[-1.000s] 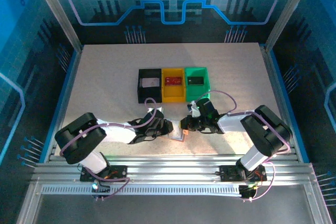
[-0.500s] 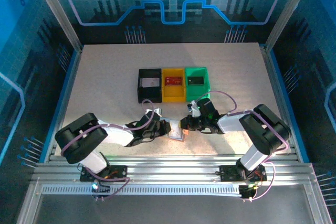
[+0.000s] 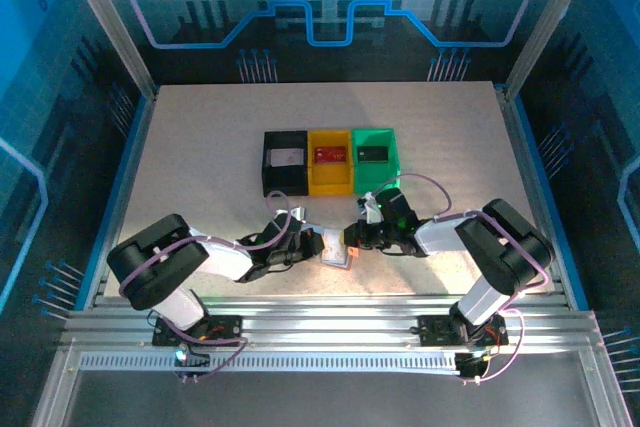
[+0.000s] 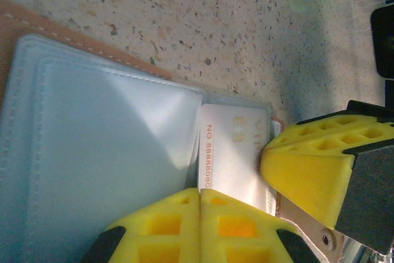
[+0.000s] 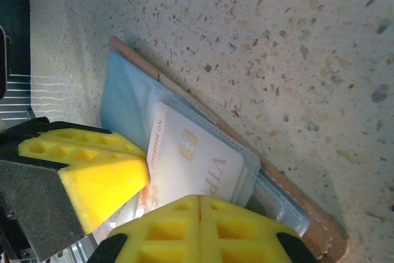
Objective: Take the credit cards out of the card holder
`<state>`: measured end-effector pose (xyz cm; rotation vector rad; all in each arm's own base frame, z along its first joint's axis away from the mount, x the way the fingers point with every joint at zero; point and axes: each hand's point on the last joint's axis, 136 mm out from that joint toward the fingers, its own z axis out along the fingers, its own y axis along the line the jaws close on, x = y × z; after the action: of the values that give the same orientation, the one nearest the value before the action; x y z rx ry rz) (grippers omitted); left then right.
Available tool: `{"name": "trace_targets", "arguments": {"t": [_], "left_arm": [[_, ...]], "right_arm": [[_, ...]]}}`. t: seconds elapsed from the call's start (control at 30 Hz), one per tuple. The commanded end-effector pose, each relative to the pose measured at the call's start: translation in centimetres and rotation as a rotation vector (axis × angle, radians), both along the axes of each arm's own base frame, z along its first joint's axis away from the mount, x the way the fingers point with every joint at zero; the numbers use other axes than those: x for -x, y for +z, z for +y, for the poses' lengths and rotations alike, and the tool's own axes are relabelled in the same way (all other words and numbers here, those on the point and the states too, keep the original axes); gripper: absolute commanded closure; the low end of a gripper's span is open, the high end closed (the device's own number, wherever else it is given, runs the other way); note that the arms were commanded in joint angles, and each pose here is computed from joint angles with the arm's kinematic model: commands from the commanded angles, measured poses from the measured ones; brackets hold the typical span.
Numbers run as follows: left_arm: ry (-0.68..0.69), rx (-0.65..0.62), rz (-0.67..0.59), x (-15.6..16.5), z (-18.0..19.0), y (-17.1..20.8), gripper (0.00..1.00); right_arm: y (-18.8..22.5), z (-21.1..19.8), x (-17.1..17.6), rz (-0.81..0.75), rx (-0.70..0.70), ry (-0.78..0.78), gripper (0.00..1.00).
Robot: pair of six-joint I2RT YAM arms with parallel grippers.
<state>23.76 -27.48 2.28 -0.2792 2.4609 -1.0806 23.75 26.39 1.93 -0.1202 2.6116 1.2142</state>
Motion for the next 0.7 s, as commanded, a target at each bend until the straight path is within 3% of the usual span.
{"name": "trace_targets", "arguments": {"t": [0.0,0.67], "left_arm": [[-0.078,0.13,-0.04,0.3,-2.6,2.5,1.0],[-0.061,0.077,-0.104,0.7,-0.5,4.5,1.0]], "right_arm": [[-5.1,-3.0,2.8,0.137,0.171,-0.026,1.0],[-4.0,-3.4,2.7,0.12,0.183,-0.004,1.0]]}}
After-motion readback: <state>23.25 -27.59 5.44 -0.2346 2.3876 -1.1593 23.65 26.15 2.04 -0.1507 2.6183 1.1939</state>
